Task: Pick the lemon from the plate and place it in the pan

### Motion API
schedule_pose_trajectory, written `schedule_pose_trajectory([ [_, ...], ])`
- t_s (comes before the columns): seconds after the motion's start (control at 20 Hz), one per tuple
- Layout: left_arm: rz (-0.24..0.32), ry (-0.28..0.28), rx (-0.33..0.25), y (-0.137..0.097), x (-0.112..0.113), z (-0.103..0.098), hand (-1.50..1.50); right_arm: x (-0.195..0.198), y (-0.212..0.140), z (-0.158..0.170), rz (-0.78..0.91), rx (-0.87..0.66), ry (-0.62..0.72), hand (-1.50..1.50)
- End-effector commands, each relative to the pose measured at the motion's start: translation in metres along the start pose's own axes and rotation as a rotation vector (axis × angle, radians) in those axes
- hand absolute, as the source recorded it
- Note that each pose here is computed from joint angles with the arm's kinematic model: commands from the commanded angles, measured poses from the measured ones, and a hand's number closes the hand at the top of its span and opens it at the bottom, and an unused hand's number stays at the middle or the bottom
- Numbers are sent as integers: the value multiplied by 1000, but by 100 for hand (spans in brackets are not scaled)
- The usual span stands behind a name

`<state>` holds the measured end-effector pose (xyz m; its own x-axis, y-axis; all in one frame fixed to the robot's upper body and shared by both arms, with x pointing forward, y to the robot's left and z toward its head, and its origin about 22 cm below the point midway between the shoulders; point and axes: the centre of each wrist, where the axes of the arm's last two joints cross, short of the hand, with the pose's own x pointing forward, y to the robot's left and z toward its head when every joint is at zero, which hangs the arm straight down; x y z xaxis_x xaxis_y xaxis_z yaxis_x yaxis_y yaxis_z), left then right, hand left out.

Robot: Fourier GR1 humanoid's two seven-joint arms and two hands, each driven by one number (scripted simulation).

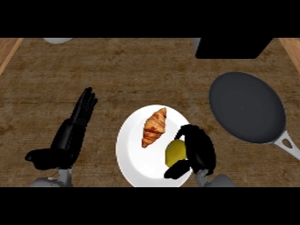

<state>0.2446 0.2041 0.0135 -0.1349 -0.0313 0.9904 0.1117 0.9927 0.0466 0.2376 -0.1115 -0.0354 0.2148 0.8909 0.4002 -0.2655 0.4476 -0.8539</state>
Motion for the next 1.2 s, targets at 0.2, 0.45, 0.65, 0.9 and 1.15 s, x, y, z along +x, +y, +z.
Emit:
schedule_pose_trajectory([
  [0.2, -12, 16, 16, -7, -17, -3, 0, 6, -18, 29, 69, -193, -63, 150],
  [0.45, -9, 14, -7, -11, -8, -2, 0, 17, -14, 72, 169, -51, -476, 150],
  [0.65, 12, 20, 3, -22, -17, 7, 0, 16, -52, 109, 146, -282, -508, 150],
  [0.9, -7, 7, 15, 1, -10, -9, 0, 5, -89, 138, -23, -429, -514, 150],
  [1.15, -3, 10, 6, 6, -10, 4, 0, -11, -102, 125, -161, -460, -411, 150],
])
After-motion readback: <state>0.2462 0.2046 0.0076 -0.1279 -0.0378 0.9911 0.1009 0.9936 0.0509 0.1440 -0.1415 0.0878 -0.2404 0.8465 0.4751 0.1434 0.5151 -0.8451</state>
